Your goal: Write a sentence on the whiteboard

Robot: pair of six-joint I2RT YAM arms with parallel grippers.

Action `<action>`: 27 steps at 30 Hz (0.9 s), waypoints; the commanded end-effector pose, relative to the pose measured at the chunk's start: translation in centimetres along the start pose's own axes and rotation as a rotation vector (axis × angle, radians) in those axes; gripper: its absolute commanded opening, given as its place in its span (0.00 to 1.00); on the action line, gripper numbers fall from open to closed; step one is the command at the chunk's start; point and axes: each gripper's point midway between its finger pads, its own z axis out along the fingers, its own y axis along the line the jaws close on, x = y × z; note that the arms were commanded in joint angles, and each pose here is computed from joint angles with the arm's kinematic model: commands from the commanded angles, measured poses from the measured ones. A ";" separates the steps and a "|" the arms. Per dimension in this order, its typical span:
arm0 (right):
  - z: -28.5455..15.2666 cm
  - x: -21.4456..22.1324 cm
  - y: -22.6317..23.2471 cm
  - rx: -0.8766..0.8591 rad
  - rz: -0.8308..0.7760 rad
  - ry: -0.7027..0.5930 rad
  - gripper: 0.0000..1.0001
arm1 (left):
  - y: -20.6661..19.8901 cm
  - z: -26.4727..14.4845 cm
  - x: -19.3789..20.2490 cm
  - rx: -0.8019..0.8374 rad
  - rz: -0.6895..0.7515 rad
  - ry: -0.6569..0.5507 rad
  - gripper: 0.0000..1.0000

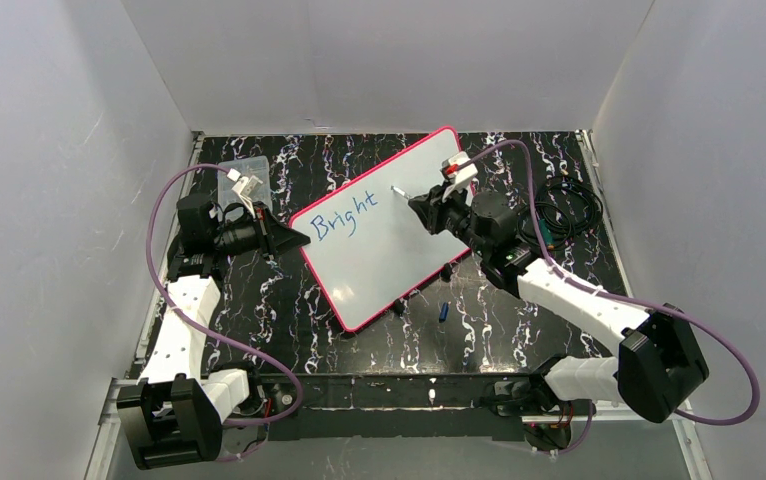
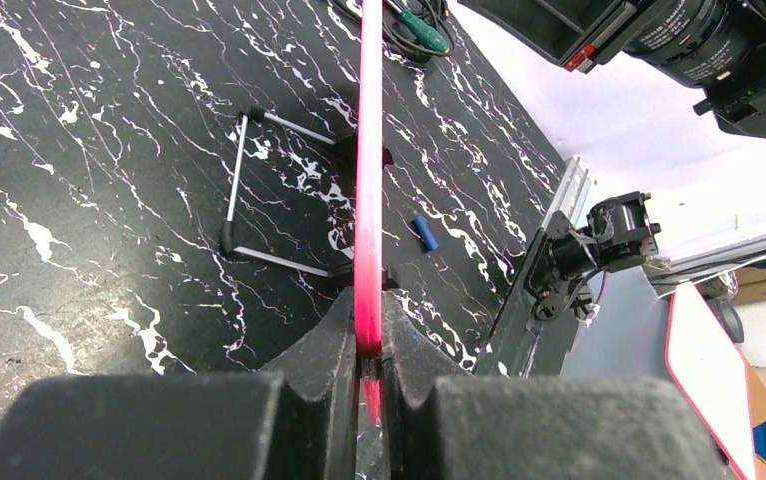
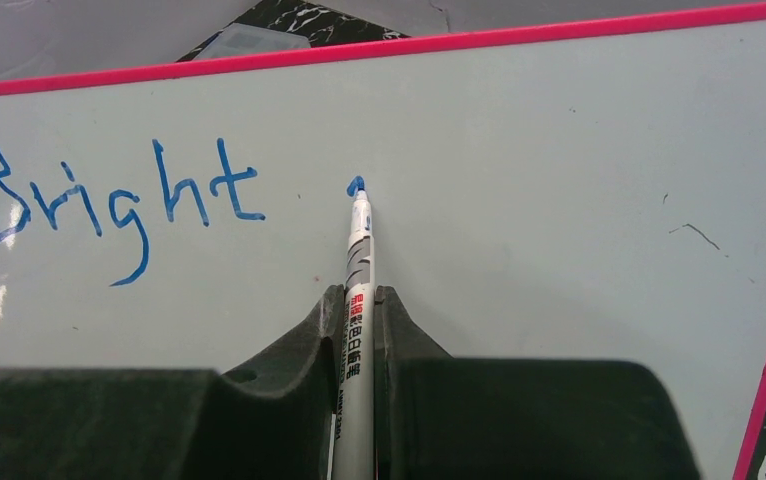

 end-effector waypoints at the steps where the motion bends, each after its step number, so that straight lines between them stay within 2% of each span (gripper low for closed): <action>1: -0.6 -0.5 0.0 0.002 0.025 -0.027 0.01 | -1.1 -0.3 -1.2 0.029 0.098 -0.031 0.00; 7: -0.9 0.4 0.0 0.000 0.037 -0.010 0.01 | -1.1 -0.3 -1.2 0.029 0.098 -0.032 0.00; 17: -0.2 -2.2 0.1 0.006 0.050 -0.100 0.01 | -1.1 -0.4 -1.2 0.030 0.096 -0.032 0.00; 27: 0.9 -2.9 -0.7 0.045 0.035 -0.122 0.01 | -1.1 -0.3 -1.2 0.032 0.098 -0.031 0.00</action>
